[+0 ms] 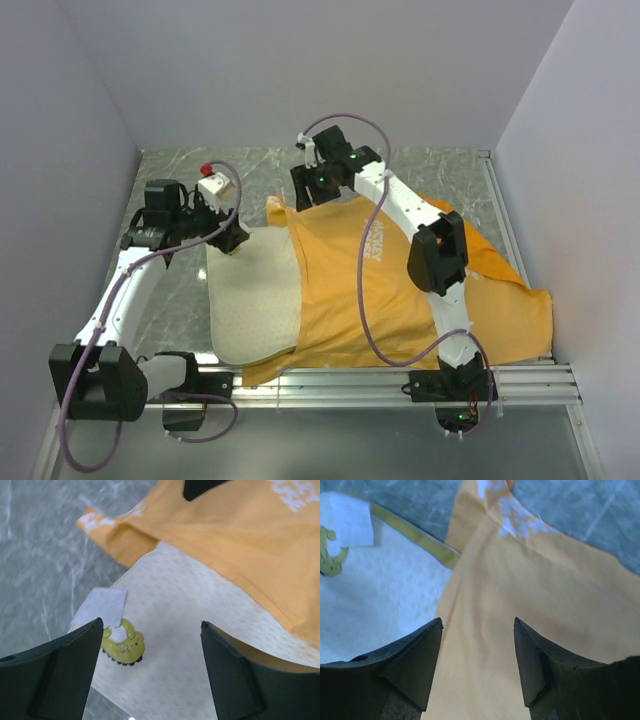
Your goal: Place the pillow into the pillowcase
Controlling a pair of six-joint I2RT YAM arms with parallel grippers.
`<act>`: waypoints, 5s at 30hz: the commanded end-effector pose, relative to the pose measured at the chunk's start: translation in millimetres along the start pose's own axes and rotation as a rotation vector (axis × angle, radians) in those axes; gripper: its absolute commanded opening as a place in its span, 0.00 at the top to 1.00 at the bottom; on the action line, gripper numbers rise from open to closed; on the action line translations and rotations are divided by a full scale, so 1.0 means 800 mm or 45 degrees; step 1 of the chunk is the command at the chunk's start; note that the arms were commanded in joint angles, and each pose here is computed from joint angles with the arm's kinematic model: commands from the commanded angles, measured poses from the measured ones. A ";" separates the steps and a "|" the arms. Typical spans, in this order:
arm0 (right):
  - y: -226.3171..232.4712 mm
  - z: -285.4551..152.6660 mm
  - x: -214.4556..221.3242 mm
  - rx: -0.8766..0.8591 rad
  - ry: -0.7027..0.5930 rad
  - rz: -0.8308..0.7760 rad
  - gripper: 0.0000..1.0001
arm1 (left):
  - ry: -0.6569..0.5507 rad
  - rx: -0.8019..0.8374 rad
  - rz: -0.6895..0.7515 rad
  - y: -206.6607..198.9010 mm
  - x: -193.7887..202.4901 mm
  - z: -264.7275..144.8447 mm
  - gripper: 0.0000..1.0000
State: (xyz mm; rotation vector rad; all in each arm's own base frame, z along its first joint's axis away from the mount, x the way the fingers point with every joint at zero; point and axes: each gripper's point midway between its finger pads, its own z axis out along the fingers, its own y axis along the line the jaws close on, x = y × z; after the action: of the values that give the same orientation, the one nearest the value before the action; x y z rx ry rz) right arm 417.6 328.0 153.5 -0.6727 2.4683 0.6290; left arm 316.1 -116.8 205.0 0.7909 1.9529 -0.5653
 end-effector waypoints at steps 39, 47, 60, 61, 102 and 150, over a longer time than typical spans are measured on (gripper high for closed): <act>0.253 -0.047 -0.098 -0.433 -0.450 -0.172 1.00 | -0.035 0.676 -0.606 -0.058 0.020 0.068 0.99; 0.292 -0.093 -0.120 -0.406 -0.598 -0.110 1.00 | -0.141 0.882 -0.726 -0.098 -0.001 0.047 1.00; 0.197 0.015 -0.064 -0.336 -0.297 -0.066 0.25 | 0.270 0.388 -0.849 0.046 0.111 0.052 0.99; 0.190 0.008 -0.062 -0.315 -0.293 -0.091 0.19 | 0.295 0.362 -0.810 0.059 0.122 0.054 0.99; -0.182 -0.202 0.071 0.486 0.015 -0.016 0.21 | 0.353 0.080 -0.630 0.114 0.129 0.029 0.53; -0.327 -0.280 0.000 0.943 -0.204 0.081 0.19 | 0.343 0.107 -0.683 0.086 0.152 0.029 0.80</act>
State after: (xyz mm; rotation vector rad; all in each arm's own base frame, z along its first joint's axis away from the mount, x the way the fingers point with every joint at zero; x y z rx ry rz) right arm 504.2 -70.5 222.5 -0.1971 2.3490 -0.5270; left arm 352.7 -35.8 76.8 0.4007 2.4127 -0.8330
